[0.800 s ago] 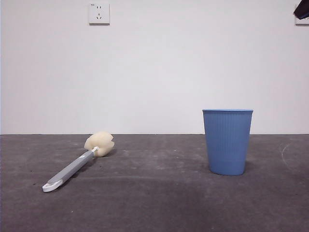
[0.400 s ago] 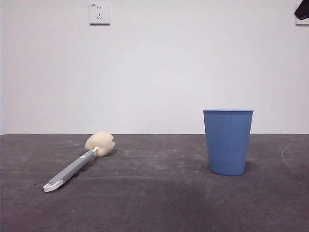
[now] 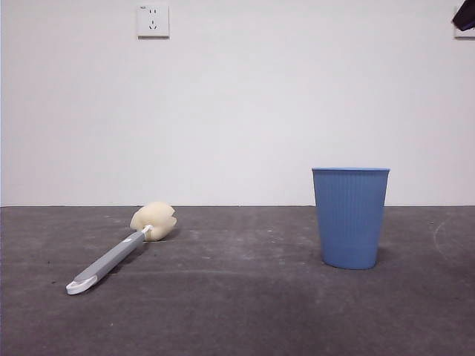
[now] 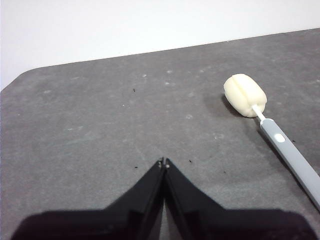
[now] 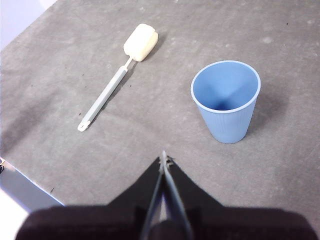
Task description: Pick up the cup brush,pick up the cup,insert the brush into the cup,clean the cup,put the cup brush back,put the cup back to the fixed position on the table
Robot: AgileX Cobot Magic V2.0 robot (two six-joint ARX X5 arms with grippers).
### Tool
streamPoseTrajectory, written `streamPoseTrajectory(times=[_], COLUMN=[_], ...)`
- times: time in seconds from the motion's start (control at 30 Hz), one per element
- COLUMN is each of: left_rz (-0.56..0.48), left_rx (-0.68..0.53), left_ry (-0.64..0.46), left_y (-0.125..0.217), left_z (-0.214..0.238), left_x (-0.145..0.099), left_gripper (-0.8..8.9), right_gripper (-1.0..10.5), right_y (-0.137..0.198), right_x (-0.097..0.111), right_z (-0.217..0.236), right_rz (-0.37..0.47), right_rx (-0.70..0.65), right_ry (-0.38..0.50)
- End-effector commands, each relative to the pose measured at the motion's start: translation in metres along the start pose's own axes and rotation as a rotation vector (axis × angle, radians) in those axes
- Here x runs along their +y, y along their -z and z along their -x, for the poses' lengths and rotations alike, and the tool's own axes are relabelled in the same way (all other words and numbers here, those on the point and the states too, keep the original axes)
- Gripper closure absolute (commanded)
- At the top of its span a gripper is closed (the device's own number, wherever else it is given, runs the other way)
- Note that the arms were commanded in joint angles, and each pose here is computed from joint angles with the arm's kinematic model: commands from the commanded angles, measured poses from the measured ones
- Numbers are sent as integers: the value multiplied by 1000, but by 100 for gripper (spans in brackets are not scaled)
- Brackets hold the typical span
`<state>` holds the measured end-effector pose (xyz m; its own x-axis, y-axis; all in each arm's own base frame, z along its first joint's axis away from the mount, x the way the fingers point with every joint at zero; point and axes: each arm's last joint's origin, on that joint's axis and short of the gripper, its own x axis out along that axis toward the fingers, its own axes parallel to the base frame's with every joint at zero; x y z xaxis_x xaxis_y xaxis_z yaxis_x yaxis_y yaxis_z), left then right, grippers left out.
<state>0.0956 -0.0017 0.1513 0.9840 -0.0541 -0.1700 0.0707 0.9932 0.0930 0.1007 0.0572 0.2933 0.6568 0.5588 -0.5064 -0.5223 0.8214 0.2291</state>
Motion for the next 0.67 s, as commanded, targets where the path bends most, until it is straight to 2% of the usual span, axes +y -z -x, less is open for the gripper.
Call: streamPoseTrajectory(times=[0.03,0.23,0.37,0.67], left_rz=[8,8,8,8], left_rx=[3,3,3,3], left_ry=[0,0,0,0], left_y=[4,4,4,4], left_z=[-1,-1,-1,-1], left_x=[0,0,0,0], left_gripper=[817,817,817,817], right_gripper=[946,946,946,946], right_y=[1,1,1,10], right_x=[0,1,-3,-10], right_z=[-1,3,13,28], right_rz=[5,10,99,225], right_rx=[-2,-14,-82,-432], right_ry=[2,4,127,220])
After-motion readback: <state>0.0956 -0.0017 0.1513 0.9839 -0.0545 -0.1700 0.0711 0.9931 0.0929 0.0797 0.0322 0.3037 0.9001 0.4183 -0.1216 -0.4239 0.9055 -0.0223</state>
